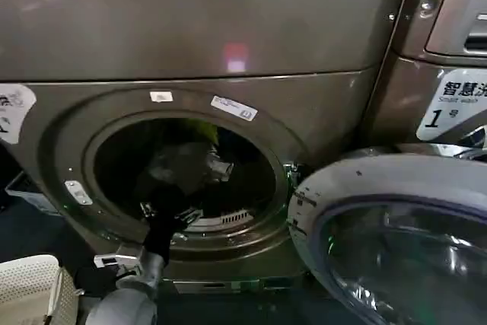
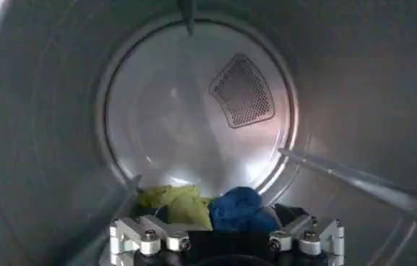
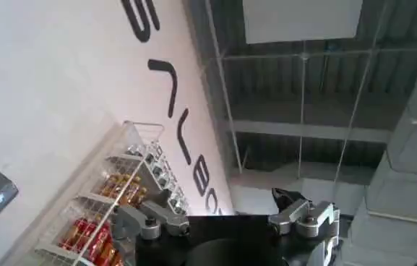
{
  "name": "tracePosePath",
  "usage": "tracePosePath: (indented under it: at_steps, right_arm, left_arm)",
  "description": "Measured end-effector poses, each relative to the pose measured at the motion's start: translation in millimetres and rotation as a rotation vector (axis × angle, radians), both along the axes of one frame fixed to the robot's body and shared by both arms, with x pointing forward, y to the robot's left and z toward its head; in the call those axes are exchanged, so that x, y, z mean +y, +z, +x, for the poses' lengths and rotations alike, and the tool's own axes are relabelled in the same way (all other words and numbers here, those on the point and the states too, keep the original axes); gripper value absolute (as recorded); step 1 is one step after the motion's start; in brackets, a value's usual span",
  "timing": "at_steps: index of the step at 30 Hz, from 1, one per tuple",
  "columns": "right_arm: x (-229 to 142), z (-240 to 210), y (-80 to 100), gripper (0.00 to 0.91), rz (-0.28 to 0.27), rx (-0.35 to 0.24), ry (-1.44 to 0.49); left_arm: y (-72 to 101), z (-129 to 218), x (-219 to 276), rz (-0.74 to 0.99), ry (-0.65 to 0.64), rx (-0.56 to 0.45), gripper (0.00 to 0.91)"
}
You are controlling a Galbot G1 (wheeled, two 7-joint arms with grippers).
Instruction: Grasp the clothes from the dryer.
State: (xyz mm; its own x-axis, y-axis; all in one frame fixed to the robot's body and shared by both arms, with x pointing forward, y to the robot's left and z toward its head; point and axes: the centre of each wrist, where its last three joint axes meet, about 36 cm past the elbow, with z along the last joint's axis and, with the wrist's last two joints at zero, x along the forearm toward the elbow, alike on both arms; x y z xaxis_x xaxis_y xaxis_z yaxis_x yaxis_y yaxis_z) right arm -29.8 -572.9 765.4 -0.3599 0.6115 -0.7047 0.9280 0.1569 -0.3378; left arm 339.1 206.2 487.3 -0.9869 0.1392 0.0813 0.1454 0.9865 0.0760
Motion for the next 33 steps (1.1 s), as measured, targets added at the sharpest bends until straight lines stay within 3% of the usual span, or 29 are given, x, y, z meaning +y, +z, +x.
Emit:
tracePosePath:
  at_steps: [11, 33]
  right_arm:
    - [3.6, -9.1, 8.3, 0.907, -0.011, -0.005, -0.018]
    - [9.2, -16.1, 14.7, 0.907, -0.028, -0.01, -0.019]
  left_arm:
    - [-10.0, 56.3, -7.2, -0.021, -0.034, -0.042, 0.907]
    - [-22.3, 240.5, -24.1, -0.014, 0.007, -0.074, 0.907]
